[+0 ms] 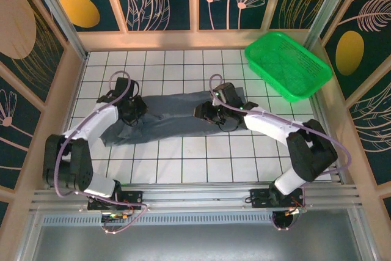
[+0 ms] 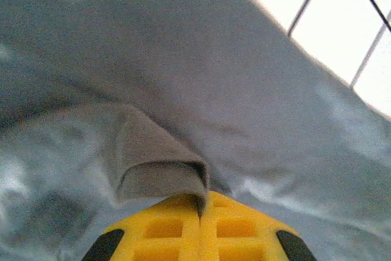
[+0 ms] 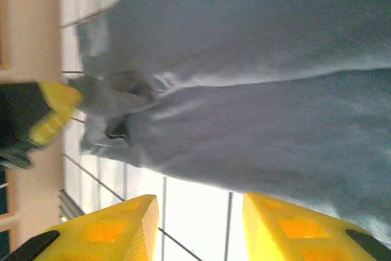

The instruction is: Fold and stack the t-shirts

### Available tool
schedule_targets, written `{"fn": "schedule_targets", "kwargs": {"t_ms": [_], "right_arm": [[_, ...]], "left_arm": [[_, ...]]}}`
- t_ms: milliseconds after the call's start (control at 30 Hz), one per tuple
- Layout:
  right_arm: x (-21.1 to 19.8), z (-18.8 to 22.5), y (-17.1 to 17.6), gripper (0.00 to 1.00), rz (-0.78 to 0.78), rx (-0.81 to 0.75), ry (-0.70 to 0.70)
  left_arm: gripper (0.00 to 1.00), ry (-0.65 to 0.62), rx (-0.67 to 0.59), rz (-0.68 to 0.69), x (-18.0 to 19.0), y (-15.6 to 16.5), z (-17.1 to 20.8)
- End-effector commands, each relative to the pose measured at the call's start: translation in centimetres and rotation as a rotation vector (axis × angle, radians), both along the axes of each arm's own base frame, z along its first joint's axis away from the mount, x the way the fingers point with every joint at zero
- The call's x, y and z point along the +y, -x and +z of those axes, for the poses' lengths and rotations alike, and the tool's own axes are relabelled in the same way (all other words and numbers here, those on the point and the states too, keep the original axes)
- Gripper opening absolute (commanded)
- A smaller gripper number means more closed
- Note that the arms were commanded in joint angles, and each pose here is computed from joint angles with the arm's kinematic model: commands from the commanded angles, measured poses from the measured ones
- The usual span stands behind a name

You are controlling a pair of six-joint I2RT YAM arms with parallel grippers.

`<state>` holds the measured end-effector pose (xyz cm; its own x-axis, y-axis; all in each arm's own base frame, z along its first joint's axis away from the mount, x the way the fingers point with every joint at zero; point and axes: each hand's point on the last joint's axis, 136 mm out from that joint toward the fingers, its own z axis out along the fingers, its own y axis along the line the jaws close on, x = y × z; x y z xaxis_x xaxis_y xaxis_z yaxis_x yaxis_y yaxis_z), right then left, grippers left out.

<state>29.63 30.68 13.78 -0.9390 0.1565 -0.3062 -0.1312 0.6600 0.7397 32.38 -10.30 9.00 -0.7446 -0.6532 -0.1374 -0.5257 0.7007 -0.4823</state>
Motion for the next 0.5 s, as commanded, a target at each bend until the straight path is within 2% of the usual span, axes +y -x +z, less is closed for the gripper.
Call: {"fn": "schedule_targets", "kwargs": {"t_ms": [0, 233, 333, 400, 467], "right_arm": [[0.8, 3.0, -0.7, 0.41, 0.005, -0.066, -0.11], [0.5, 1.6, -0.4, 0.42, 0.002, -0.024, -0.077], [0.4, 1.1, -0.3, 0.42, -0.001, -0.013, -0.063], [0.3, 1.1, -0.3, 0.41, -0.003, -0.011, -0.059], [0.2, 1.1, -0.1, 0.42, -0.003, -0.011, -0.059]], "left_arm": [[0.0, 0.18, 0.091, 0.035, -2.7, 2.9, -0.7], [0.01, 0.313, 0.145, 0.026, -5.1, 5.1, -2.6], [0.39, 0.289, 0.156, -0.016, -5.0, 5.7, -2.4], [0.49, 0.21, 0.133, -0.03, -4.0, 5.7, -1.4], [0.49, 0.074, 0.09, -0.015, -1.8, 5.4, 0.2]]}}
